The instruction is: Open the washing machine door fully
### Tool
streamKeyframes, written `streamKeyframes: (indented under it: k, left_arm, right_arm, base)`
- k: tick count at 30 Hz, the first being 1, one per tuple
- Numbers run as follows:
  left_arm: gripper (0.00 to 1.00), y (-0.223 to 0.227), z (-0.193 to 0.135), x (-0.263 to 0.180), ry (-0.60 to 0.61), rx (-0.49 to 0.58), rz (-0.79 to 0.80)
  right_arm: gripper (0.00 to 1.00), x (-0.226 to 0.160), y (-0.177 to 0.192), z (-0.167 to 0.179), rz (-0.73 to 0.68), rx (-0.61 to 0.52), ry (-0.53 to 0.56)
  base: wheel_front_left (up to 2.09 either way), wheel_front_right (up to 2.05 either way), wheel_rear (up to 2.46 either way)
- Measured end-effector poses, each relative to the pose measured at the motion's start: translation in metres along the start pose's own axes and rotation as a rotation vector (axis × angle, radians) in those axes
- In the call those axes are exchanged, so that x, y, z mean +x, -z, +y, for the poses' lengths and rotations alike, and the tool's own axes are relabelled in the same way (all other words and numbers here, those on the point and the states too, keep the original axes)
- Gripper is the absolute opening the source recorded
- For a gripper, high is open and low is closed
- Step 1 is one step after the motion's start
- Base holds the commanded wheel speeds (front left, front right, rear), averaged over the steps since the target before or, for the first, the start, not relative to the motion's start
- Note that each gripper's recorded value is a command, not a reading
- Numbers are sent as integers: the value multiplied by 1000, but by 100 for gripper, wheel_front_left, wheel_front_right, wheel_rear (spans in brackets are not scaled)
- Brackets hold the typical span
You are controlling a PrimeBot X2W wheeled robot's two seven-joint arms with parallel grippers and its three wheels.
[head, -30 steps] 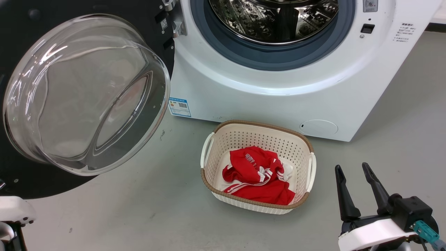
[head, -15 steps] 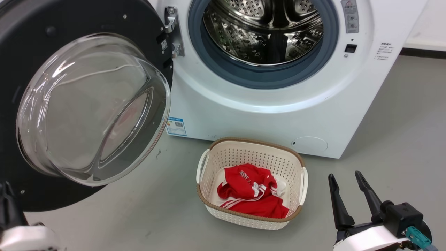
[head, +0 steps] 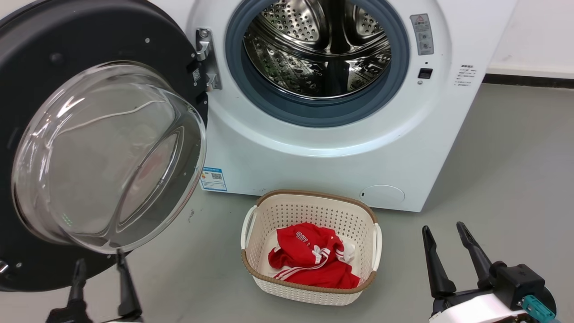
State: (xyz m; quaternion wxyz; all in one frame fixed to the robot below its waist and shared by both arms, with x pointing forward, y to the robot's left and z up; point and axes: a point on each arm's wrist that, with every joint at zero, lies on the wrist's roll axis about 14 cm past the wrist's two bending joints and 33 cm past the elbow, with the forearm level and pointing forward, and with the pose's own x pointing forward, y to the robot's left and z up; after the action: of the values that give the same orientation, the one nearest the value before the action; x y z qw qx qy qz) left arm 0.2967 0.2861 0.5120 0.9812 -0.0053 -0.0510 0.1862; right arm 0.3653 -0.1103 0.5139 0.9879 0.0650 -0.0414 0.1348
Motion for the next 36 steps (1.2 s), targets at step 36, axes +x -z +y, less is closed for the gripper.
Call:
streamKeyframes:
  k: [36]
  left_arm:
    - [100,-29,-131,19,376,-23,-107]
  right_arm:
    - [100,-36,-16,-51,1,-102,174]
  base:
    - [0,0,0]
